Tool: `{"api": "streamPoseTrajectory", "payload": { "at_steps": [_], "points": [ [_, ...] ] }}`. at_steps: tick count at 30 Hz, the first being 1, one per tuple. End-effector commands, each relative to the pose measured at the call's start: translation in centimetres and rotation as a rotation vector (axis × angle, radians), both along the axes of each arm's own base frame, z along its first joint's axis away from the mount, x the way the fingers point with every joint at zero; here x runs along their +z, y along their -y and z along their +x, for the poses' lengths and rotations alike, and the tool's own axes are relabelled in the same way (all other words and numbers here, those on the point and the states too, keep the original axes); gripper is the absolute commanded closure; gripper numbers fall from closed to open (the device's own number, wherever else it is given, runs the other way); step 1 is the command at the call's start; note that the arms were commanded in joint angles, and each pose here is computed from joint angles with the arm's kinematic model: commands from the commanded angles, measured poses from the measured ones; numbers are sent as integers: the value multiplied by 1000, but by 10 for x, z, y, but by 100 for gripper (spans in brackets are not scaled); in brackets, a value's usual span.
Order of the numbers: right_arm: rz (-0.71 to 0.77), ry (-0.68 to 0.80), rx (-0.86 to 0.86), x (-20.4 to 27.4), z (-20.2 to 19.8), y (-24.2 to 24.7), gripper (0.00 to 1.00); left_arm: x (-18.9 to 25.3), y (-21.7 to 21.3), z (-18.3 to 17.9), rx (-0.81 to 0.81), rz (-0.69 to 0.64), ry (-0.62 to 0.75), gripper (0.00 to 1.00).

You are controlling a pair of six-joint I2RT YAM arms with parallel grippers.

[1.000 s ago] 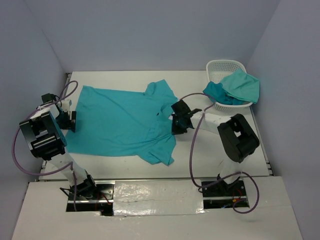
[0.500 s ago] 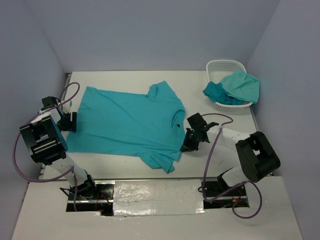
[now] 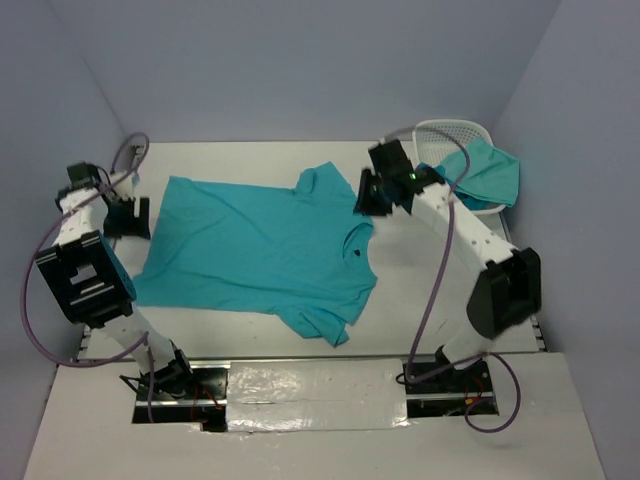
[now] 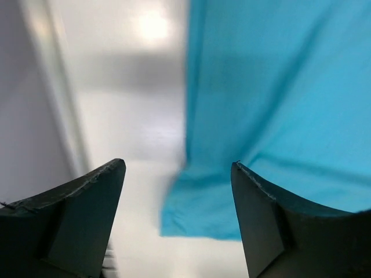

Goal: Fold and stack the t-shirts
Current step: Flatten out the tshirt

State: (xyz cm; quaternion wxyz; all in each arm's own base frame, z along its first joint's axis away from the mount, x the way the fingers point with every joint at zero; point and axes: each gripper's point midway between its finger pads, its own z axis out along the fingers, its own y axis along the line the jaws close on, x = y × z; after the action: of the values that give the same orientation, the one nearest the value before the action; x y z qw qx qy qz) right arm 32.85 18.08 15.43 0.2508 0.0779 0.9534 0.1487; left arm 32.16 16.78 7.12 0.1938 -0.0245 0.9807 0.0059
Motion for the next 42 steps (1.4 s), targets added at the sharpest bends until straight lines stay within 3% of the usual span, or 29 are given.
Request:
{"api": "streamPoseTrajectory", "payload": {
  "at_steps": [1, 2, 4, 5, 6, 7, 17, 20, 21, 25, 31, 35, 36, 37, 39, 40, 42],
  "points": [
    [-91, 94, 137, 8, 71, -18, 67, 66, -1, 82, -82, 13, 224, 15],
    [-51, 141, 141, 28, 96, -29, 69, 67, 10, 99, -127, 24, 224, 15],
    [-32, 92, 132, -9, 128, -41, 73, 61, 8, 131, -145, 50, 230, 16],
    [-7, 121, 118, -4, 147, -46, 74, 50, 16, 148, -162, 33, 224, 17],
    [-6, 55, 124, -41, 155, -52, 75, 42, 21, 154, -168, 25, 209, 17],
    [11, 82, 113, -33, 172, -58, 76, 34, 30, 159, -183, 16, 194, 18],
    [82, -120, 51, -149, 196, -84, 81, -67, 33, 169, -123, 51, 53, 19],
    [133, -67, -3, -141, 227, -89, 82, -87, 24, 176, -72, 72, 28, 19],
    [193, -5, -37, -125, 250, -86, 82, -91, 22, 179, -52, 72, 32, 18],
    [451, -34, -171, -130, 287, -72, 87, -97, 15, 215, -33, 88, 69, 17],
    [393, 335, -216, -51, 350, -33, 87, -77, 16, 252, -39, 59, 156, 11],
    [382, 554, -126, 37, 358, -24, 77, -47, 29, 253, -49, 10, 238, 6],
    [368, 552, -94, 42, 350, -27, 74, -36, 30, 257, -51, 8, 277, 2],
    [349, 621, -32, 88, 337, -28, 67, -13, 30, 259, -59, 12, 319, 1],
    [275, 606, 31, 104, 311, -32, 58, 15, 31, 262, -70, 16, 361, 1],
    [195, 687, 49, 152, 291, -23, 47, 51, 28, 267, -72, 31, 421, 1],
    [97, 541, 60, 119, 249, -23, 34, 100, 18, 258, -52, 56, 473, 1]
  ]
}}
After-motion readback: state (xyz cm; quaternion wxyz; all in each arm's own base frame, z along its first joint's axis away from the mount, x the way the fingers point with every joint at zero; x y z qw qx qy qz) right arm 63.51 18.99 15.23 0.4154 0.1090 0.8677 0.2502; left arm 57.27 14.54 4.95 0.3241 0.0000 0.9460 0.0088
